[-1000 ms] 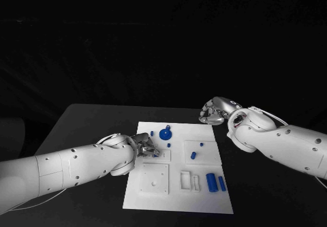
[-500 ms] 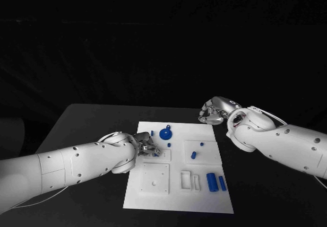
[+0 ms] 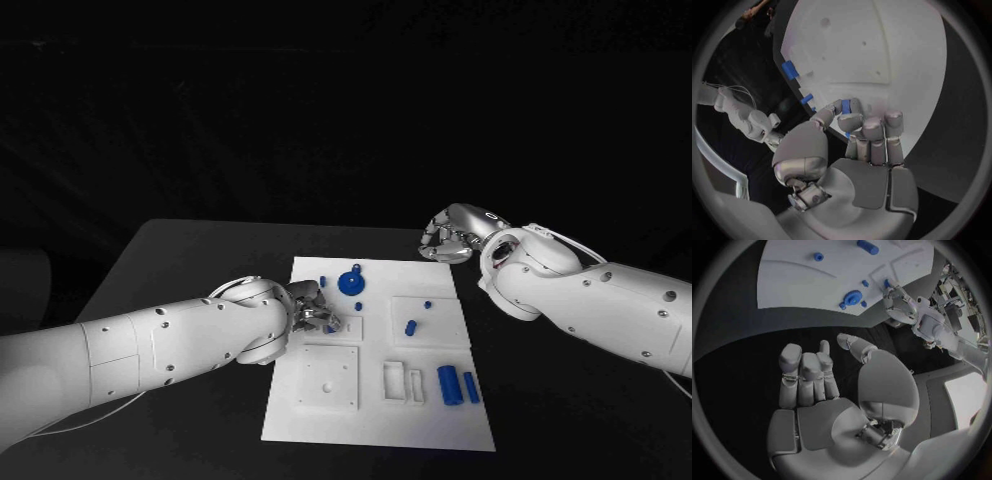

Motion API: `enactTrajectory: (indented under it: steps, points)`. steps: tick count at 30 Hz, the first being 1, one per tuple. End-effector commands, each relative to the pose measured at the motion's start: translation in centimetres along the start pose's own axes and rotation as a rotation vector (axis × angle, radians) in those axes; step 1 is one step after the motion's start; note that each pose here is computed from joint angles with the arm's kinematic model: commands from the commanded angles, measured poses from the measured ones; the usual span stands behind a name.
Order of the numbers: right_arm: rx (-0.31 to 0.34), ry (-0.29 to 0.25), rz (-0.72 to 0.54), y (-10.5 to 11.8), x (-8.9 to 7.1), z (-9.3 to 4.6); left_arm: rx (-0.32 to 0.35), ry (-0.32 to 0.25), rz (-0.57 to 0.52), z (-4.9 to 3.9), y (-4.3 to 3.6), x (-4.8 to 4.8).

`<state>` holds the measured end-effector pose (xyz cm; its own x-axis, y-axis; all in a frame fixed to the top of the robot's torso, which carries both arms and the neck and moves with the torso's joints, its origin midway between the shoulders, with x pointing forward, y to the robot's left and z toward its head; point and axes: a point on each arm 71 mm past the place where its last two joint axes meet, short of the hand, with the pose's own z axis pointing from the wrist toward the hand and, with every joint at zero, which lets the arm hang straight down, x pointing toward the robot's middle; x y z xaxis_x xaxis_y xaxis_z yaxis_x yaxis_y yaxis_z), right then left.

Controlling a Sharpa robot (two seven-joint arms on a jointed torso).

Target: Assemble the parts on the task board

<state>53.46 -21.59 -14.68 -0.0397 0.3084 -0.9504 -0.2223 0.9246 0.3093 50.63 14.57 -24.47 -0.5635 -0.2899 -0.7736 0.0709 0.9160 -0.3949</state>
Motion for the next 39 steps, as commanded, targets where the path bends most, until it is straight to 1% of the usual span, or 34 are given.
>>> enactTrajectory:
  steps: [1, 9, 11, 13, 18, 23, 34, 39]
  points:
    - [-0.009, 0.01, -0.007, 0.1, 0.1, 0.0, -0.001, 0.065, 0.023, 0.03, -0.19, 1.16]
    - [-0.008, 0.01, -0.007, 0.1, 0.1, 0.0, -0.001, 0.065, 0.018, -0.08, -0.21, 0.69]
    - [-0.009, 0.01, -0.007, 0.1, 0.1, 0.0, -0.003, 0.072, 0.017, -0.1, -0.28, 0.46]
    - [-0.009, 0.012, -0.007, 0.1, 0.1, 0.0, -0.001, 0.073, 0.015, -0.07, -0.53, 0.07]
    - [-0.009, 0.013, -0.007, 0.1, 0.1, 0.1, -0.012, 0.116, 0.029, 0.01, -0.67, -0.05]
    - [-0.008, 0.015, -0.008, 0.1, 0.1, 0.1, -0.023, 0.14, 0.033, 0.09, -0.66, -0.05]
    - [-0.006, 0.017, -0.008, 0.1, 0.2, 0.1, -0.048, 0.148, 0.044, 0.38, -0.49, -0.86]
    - [-0.006, 0.018, -0.008, 0.1, 0.2, 0.1, -0.053, 0.139, 0.045, 0.45, -0.69, -1.46]
